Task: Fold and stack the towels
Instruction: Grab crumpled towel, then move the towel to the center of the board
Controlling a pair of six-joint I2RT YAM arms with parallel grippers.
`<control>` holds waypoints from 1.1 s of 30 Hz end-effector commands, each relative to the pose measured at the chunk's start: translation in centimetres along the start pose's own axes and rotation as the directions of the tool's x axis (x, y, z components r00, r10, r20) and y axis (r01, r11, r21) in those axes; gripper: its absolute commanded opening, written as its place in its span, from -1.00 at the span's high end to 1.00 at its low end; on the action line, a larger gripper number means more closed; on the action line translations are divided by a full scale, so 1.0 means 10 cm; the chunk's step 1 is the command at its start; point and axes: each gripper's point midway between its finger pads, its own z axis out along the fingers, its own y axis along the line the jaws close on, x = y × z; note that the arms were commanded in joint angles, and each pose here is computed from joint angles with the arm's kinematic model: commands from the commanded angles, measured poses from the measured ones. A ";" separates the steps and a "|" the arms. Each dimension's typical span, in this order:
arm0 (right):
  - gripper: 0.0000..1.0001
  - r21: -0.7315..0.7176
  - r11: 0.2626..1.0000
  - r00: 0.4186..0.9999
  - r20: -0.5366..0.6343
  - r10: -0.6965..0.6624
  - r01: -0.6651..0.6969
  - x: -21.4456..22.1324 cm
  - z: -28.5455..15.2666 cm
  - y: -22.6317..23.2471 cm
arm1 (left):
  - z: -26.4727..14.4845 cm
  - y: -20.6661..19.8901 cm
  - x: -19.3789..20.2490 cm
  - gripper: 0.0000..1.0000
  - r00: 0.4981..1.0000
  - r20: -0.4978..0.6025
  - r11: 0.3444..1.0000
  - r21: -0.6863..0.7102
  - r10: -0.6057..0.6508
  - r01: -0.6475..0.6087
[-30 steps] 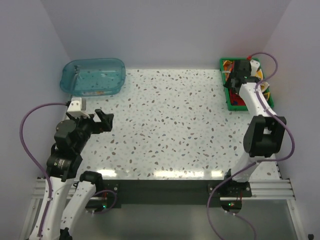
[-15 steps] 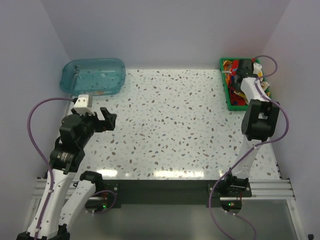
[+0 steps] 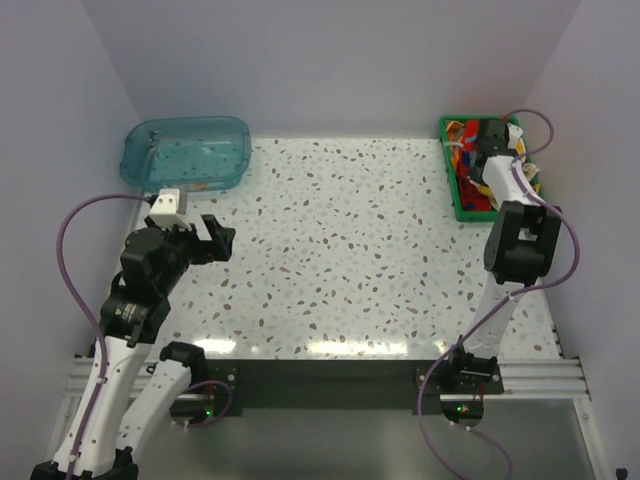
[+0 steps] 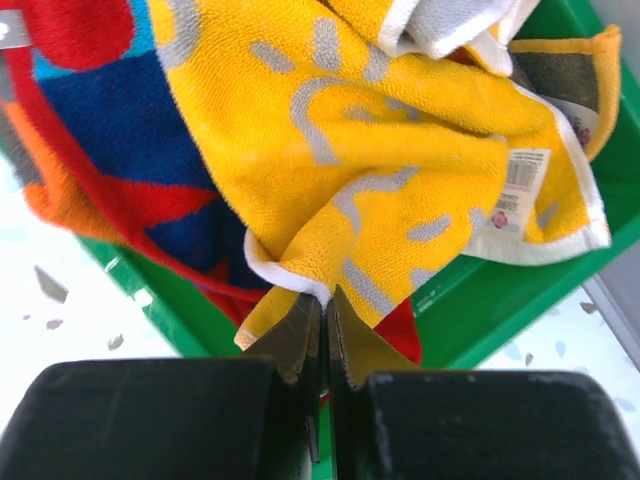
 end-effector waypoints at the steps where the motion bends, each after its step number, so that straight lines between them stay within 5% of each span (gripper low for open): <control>1: 1.00 -0.092 0.995 0.987 0.152 0.045 -0.031 -0.59 -0.76 -0.02 | -0.07 -0.12 -0.27 -1.00 0.997 0.078 0.999 0.045 0.017 -0.020; 8: 1.00 -0.288 0.946 0.951 0.304 -0.059 0.151 -1.18 -2.06 0.46 | -0.11 -0.23 -0.39 -1.00 0.996 0.084 0.997 0.074 0.012 -0.018; 12: 1.00 -0.405 0.840 0.889 0.422 -0.179 0.361 -1.26 -3.01 0.89 | -0.16 -0.29 -0.44 -1.00 0.996 0.084 0.995 0.098 -0.012 0.004; 18: 1.00 -0.627 0.513 0.808 0.402 -0.431 0.586 0.17 -3.80 1.62 | -0.23 -0.31 -0.33 -1.00 0.999 0.022 0.993 0.106 -0.046 0.044; 26: 0.91 -0.793 0.169 0.618 0.300 -0.727 0.585 2.73 -4.26 1.76 | -0.30 -0.26 -0.11 -1.00 0.997 -0.043 0.994 0.083 -0.063 0.067; 30: 0.50 -0.835 0.065 0.524 0.280 -0.805 0.547 3.45 -4.43 1.65 | -0.25 -0.27 0.09 -1.00 0.991 -0.104 0.991 0.095 -0.084 0.094; 31: 0.20 -0.835 0.060 0.513 0.278 -0.812 0.547 3.49 -4.44 1.61 | -0.24 -0.28 0.13 -1.00 0.989 -0.117 0.990 0.101 -0.091 0.103; 33: -0.07 -0.832 0.081 0.525 0.267 -0.808 0.549 3.47 -4.43 1.55 | -0.19 -0.32 0.28 -1.00 0.981 -0.167 0.984 0.130 -0.095 0.118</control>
